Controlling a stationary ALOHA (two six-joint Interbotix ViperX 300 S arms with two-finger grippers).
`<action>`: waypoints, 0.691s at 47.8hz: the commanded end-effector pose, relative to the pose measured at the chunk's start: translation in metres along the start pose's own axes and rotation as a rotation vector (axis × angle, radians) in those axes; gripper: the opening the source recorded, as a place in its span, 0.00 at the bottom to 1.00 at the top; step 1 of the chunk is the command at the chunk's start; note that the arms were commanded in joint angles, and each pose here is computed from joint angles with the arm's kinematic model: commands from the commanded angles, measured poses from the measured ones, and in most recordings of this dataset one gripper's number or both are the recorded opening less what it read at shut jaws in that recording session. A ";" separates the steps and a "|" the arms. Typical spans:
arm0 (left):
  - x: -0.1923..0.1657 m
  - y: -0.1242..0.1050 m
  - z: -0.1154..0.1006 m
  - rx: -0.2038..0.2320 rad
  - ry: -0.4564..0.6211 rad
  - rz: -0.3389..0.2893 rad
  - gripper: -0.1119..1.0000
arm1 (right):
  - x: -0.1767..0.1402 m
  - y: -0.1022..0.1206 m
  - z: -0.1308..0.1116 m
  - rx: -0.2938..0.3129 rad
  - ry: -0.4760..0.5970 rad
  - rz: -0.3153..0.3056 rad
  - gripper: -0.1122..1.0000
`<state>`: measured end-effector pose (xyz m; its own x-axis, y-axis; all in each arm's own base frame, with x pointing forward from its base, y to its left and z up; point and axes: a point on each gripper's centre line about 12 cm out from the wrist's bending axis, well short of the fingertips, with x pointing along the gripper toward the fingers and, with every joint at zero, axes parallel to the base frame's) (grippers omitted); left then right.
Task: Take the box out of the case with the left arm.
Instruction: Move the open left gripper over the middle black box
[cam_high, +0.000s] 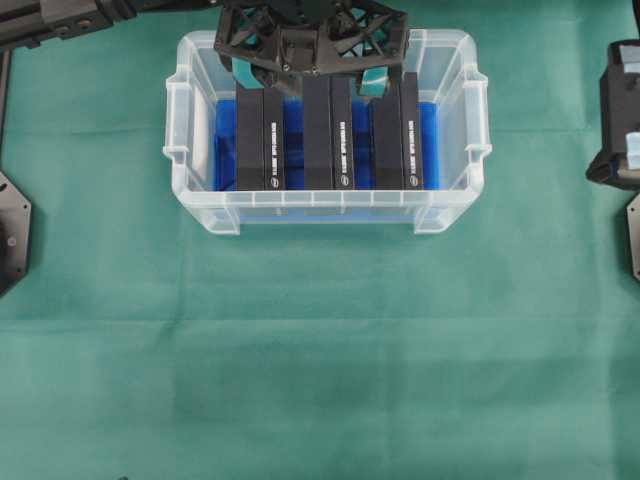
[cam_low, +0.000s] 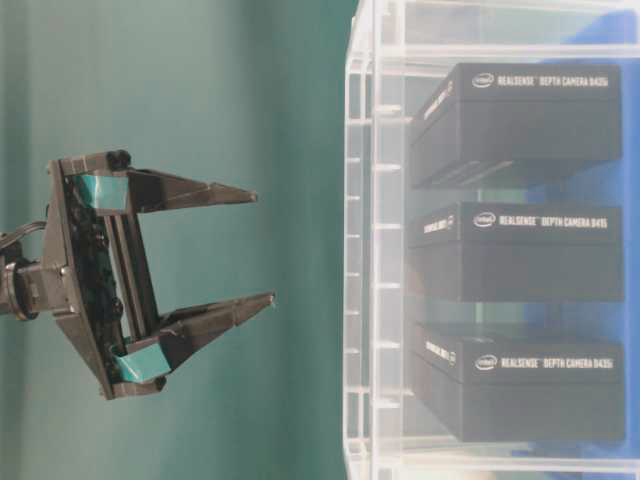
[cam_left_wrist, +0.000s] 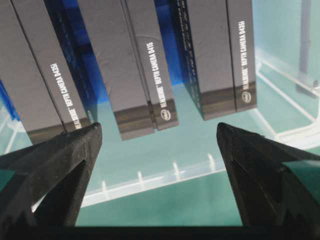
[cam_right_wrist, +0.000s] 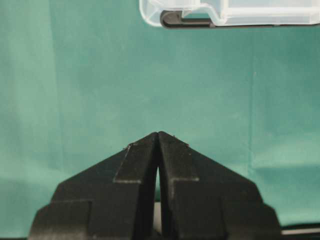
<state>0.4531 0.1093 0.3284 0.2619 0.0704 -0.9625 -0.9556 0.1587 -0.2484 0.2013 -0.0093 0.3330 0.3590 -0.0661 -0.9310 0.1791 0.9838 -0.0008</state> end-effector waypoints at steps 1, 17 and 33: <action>-0.016 -0.003 0.000 0.004 -0.017 -0.040 0.98 | -0.004 0.000 0.003 0.002 -0.014 0.001 0.12; -0.015 -0.002 0.000 0.005 -0.017 -0.036 0.98 | -0.004 0.000 0.003 0.002 -0.014 -0.001 0.12; -0.014 -0.003 -0.002 0.006 -0.014 -0.034 0.98 | -0.004 0.000 0.003 0.002 -0.014 -0.001 0.12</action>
<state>0.4531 0.1087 0.3284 0.2603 0.0712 -0.9629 -0.9558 0.1602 -0.2465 0.2012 -0.0095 0.3325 0.3576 -0.0676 -0.9314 0.1807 0.9835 -0.0020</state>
